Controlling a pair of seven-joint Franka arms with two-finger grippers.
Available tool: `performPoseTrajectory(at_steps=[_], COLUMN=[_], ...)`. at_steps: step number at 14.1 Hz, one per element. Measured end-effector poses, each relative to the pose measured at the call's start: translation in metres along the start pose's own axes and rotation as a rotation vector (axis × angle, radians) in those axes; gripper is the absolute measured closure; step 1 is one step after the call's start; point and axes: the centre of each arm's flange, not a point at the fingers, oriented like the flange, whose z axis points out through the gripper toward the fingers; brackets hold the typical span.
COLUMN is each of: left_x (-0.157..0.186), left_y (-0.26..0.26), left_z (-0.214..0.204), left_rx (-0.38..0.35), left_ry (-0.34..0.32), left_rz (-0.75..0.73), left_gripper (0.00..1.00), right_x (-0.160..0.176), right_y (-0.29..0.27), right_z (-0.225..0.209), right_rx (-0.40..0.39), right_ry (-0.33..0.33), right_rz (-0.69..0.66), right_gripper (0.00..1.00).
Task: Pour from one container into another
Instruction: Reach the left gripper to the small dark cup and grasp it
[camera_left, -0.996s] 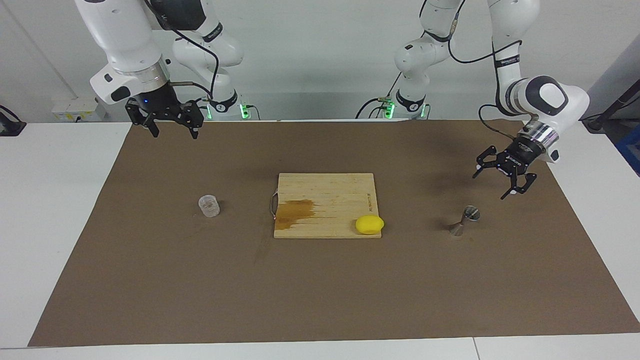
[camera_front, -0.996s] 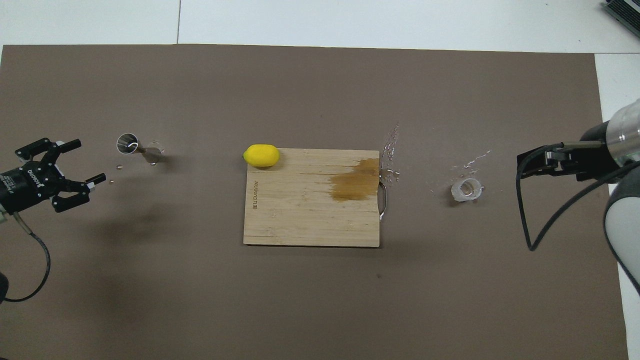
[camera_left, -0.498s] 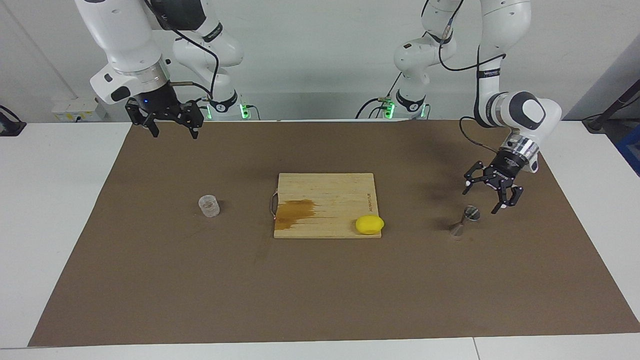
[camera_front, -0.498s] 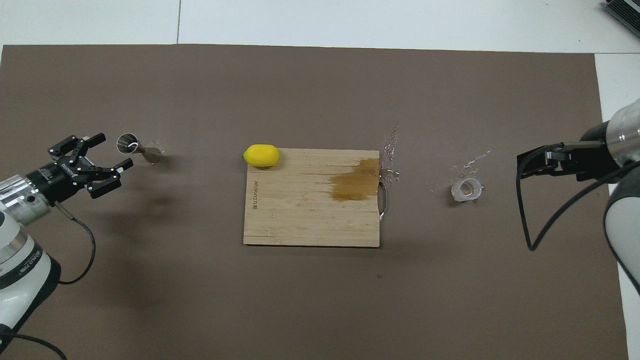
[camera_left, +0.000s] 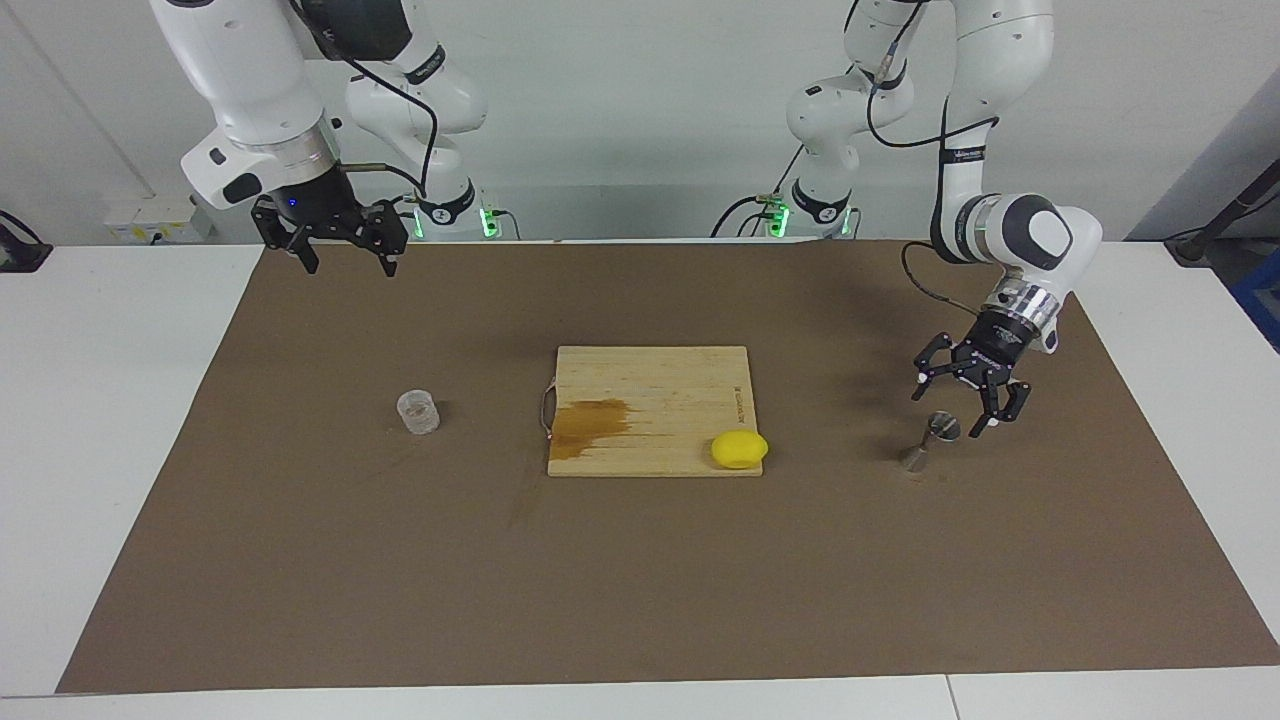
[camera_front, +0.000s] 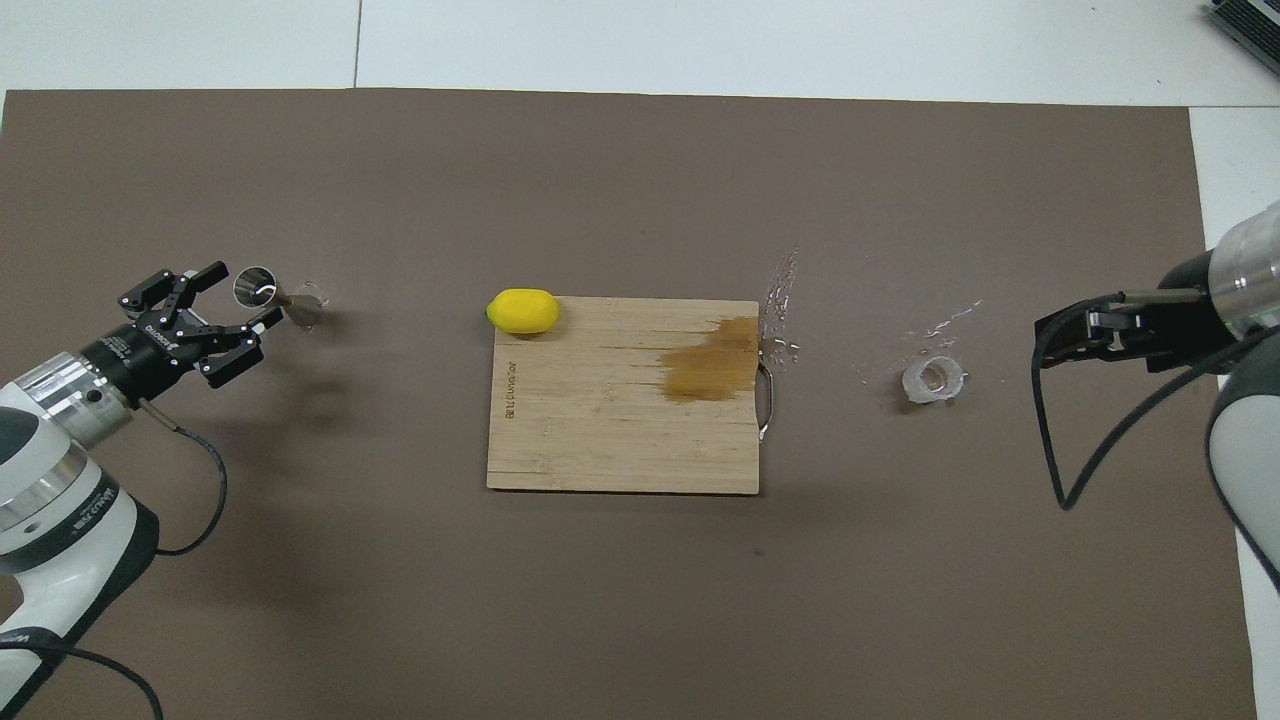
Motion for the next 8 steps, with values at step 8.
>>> performPoseTrajectory(at_steps=[8], left_x=[0.0019], left_y=[-0.0003], left_z=[0.002], left_rx=[-0.009], left_ry=[-0.014], left_rz=[0.02], left_gripper=[0.23], right_x=[0.0006], right_y=[-0.0008], right_z=[-0.0008], right_rx=[0.001], right_ry=[0.007], right_rz=[0.001], right_gripper=[0.0])
